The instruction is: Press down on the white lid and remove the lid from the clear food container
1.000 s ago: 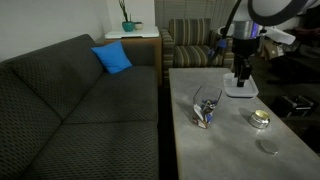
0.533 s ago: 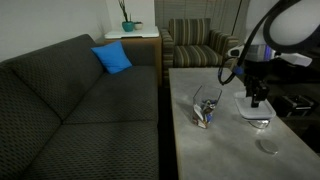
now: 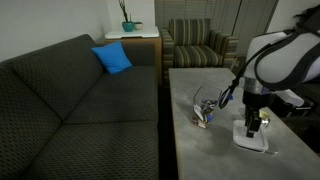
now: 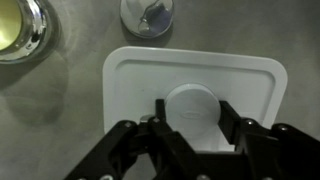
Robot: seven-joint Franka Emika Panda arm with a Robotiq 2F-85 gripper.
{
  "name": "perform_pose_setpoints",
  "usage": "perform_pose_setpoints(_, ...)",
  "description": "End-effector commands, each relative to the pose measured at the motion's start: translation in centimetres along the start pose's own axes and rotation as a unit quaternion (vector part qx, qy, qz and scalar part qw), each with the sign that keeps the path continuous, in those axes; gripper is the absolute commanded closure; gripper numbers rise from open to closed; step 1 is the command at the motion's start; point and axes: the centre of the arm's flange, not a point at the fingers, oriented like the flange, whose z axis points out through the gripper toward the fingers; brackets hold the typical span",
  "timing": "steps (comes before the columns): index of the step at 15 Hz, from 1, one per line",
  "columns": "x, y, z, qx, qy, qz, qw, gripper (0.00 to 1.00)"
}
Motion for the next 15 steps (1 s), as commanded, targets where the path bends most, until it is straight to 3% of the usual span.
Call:
perform_pose_setpoints(1, 2.1, 1.9, 1.3, 0.003, 0.026, 0.033, 0.9991, 0.71)
perform_pose_setpoints(8, 3.7, 3.9, 1.6, -0.012, 0.04, 0.055, 0.9976, 0.71)
perform_pose_setpoints(15, 4.1, 4.6, 5.1, 0.004, 0.035, 0.106, 0.9937, 0.71)
